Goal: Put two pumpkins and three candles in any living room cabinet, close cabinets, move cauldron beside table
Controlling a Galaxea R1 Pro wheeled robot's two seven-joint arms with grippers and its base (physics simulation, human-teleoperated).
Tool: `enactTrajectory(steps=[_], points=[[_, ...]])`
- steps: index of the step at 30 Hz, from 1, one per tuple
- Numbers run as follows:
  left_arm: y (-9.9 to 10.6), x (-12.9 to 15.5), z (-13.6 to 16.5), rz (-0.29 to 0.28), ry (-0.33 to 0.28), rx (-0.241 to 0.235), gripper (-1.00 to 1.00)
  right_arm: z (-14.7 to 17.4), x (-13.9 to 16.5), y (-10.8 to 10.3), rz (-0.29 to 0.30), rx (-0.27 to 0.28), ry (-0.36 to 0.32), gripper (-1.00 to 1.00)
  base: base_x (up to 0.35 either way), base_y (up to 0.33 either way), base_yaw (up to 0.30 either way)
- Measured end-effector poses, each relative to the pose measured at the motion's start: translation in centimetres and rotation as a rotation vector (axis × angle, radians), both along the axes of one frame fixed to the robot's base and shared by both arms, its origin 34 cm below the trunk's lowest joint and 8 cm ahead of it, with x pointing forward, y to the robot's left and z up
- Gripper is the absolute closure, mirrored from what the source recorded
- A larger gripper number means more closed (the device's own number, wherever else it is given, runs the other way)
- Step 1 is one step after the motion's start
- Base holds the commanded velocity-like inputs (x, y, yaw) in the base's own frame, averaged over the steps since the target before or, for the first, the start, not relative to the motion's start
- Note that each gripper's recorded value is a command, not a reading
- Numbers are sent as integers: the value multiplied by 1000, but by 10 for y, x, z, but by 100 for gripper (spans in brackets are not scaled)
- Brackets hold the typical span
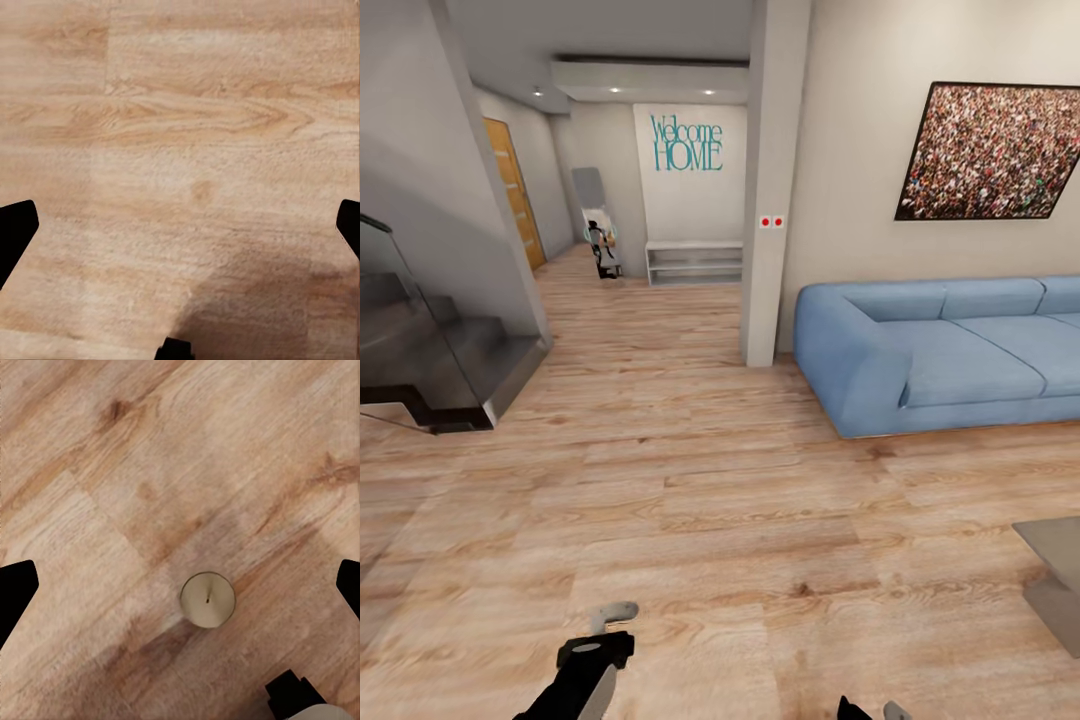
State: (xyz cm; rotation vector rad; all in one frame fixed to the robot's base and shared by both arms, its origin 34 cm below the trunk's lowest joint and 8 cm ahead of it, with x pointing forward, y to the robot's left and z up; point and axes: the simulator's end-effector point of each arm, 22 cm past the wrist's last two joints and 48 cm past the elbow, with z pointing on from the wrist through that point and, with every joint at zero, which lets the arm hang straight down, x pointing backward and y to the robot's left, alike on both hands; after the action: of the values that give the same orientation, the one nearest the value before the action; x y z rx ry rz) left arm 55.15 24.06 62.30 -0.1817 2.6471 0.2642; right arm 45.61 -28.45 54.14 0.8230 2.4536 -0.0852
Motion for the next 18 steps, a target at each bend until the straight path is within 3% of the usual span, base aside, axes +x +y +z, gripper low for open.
enactTrajectory(steps=[8,18], points=[[25,5,-4,84,7,-15,-100,-12,0,1,-2,0,0,-100,0,0,0],[25,10,-15,94,-9,-22,-100,-28,-1,11,-9,9,8,-100,0,0,0]])
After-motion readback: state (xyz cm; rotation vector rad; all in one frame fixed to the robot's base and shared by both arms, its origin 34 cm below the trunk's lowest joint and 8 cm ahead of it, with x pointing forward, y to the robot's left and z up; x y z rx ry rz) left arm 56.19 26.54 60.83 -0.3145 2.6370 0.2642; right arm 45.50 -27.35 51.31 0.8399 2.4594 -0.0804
